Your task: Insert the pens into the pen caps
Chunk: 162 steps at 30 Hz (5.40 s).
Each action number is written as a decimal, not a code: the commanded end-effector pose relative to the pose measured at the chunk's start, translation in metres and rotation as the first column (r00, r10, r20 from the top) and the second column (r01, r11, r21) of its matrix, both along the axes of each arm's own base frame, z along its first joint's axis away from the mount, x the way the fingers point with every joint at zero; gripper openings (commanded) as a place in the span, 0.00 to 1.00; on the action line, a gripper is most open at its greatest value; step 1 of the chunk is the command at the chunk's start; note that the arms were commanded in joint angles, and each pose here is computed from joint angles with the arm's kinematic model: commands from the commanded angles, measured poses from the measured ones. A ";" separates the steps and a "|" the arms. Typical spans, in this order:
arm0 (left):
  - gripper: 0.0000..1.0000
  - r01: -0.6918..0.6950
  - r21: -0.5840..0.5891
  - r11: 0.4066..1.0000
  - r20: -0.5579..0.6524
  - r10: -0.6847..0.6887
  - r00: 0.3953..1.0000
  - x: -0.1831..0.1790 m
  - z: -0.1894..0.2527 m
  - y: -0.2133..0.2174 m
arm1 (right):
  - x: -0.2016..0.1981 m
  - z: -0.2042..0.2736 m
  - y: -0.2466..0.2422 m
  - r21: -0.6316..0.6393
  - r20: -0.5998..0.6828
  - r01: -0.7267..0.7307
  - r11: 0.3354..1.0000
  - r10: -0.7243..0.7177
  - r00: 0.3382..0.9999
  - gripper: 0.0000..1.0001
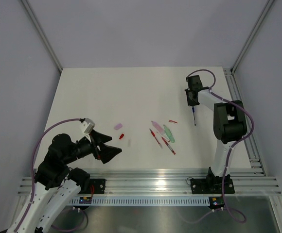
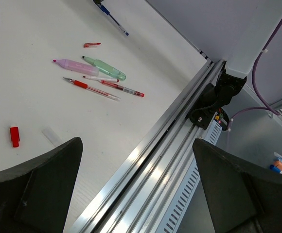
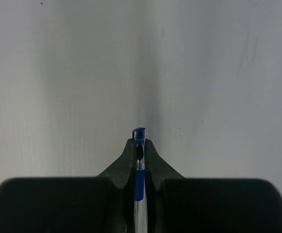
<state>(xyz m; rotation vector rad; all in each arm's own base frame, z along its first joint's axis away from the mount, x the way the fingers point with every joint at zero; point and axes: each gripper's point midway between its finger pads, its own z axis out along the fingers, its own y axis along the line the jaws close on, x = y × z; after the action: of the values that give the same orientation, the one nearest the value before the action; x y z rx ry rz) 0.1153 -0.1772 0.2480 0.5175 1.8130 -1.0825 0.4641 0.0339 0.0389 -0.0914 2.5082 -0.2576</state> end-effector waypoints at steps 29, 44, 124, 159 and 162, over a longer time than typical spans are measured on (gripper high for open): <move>0.99 -0.056 0.011 0.998 0.010 0.056 0.998 0.017 0.002 0.003 | 0.024 0.077 0.020 0.198 0.096 0.025 0.980 -0.045 0.994 0.36; 0.99 -0.183 0.064 0.981 -0.053 0.187 0.981 0.044 -0.015 0.015 | -0.111 0.084 0.162 0.450 0.159 -0.253 0.857 0.202 0.967 0.41; 0.95 -0.013 -0.116 0.993 -0.210 -0.012 0.978 0.058 -0.007 -0.019 | -0.209 0.236 0.366 0.773 0.508 -0.521 0.361 0.140 0.850 0.00; 0.00 -0.124 -0.047 0.991 -0.088 0.119 0.989 0.057 0.002 0.003 | -0.242 0.227 0.325 0.655 0.527 -0.592 0.470 0.277 0.803 0.41; 0.00 -0.137 -0.040 0.990 -0.072 0.134 0.988 0.055 0.003 0.006 | -0.218 0.192 0.275 0.651 0.414 -0.502 0.569 0.288 0.863 0.32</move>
<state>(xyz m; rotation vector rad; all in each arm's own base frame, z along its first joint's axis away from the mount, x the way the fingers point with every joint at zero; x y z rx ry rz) 0.1669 -0.1770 0.2289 0.3042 1.9287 -1.1229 0.2291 0.3569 0.2694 -0.2517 1.9017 1.0734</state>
